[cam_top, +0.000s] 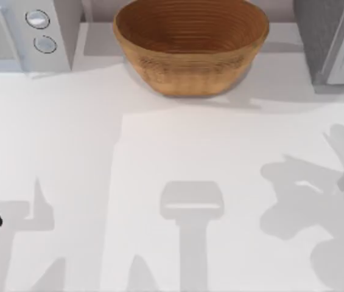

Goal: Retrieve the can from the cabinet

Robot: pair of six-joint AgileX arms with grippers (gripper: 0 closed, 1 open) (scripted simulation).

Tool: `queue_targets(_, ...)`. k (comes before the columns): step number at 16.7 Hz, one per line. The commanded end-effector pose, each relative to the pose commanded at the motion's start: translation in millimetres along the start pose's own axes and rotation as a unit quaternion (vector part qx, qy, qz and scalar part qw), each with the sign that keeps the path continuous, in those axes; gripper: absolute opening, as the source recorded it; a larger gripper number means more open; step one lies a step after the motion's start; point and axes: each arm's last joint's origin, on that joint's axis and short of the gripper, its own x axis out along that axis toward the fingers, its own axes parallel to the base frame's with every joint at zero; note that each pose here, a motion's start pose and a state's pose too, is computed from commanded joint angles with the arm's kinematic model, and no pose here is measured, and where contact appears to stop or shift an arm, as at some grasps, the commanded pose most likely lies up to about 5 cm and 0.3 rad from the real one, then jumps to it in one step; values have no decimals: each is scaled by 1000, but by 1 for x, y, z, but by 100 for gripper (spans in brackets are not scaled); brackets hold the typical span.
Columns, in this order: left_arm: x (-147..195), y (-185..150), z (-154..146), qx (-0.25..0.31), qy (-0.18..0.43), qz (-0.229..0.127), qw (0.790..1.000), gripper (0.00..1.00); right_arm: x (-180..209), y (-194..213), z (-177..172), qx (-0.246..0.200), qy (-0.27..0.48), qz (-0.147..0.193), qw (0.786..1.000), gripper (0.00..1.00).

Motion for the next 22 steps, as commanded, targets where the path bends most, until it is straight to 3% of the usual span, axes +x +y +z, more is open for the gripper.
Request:
queue_targets(5, 0, 0, 0, 0, 0, 0, 1000, 100, -3, -7, -39, 2, 0, 40, 999, 0)
queue_targets(10, 0, 0, 0, 0, 0, 0, 1000, 100, -4, -8, -43, 2, 0, 44, 999, 0)
queue_targets(11, 0, 0, 0, 0, 0, 0, 1000, 100, -3, -8, -61, 38, 21, 41, 998, 0)
queue_targets(20, 0, 0, 0, 0, 0, 0, 1000, 100, 21, -5, -49, 2, 0, 44, 999, 0)
queue_targets(22, 0, 0, 0, 0, 0, 0, 1000, 100, 21, -5, -49, 2, 0, 44, 999, 15)
